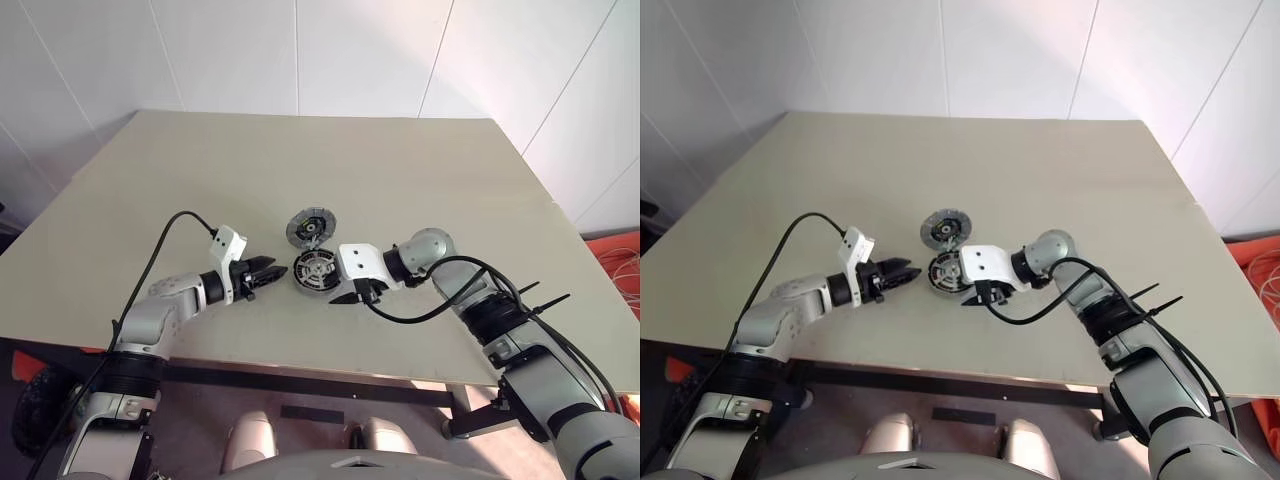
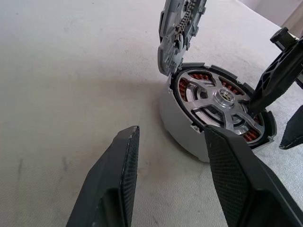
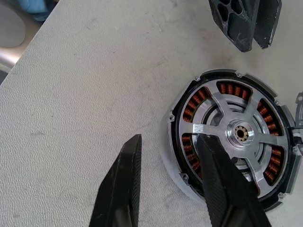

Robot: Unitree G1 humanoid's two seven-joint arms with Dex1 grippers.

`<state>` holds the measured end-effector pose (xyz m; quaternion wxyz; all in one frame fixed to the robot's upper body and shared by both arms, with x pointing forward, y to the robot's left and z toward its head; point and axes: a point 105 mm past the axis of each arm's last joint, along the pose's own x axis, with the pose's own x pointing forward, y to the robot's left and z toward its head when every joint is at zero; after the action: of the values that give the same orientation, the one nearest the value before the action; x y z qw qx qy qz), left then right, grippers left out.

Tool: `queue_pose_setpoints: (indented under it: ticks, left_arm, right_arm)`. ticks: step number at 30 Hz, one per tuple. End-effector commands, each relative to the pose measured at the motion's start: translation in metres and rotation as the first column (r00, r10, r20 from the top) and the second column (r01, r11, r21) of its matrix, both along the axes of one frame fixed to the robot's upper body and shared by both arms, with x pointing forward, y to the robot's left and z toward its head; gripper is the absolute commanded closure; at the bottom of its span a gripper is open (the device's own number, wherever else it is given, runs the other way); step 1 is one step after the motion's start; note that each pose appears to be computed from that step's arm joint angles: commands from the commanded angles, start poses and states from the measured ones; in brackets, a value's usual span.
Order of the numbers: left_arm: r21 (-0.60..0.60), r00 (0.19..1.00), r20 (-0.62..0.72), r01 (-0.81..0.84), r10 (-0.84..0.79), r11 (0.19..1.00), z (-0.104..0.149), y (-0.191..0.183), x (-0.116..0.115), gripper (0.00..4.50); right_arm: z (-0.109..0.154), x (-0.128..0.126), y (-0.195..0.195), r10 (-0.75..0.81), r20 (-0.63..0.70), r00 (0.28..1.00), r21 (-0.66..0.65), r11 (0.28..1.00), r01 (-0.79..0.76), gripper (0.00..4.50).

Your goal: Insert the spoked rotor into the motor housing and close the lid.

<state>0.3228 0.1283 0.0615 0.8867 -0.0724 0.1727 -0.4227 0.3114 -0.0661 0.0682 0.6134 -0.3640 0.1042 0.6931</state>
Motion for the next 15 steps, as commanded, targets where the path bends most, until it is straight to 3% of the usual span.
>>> queue_pose_setpoints:
  ticks: [1,4,15]
  left_arm:
    - [-0.011,0.998,0.065,-0.011,0.012,1.0,0.0147,0.0024,0.004,2.2]
    - [-0.014,0.998,0.065,-0.013,0.014,1.0,0.0138,0.0011,0.0031,2.2]
    - [-0.021,0.998,0.061,-0.016,0.017,1.0,0.0117,-0.0019,0.0015,2.2]
  right_arm:
    - [0.007,0.0009,0.0032,0.012,0.029,0.999,0.011,1.0,-0.013,3.46]
    - [0.0084,0.0009,0.0037,0.008,0.03,1.0,0.018,1.0,-0.009,4.46]
    - [0.0131,0.0045,0.0014,-0.003,0.063,0.998,0.018,1.0,0.002,4.49]
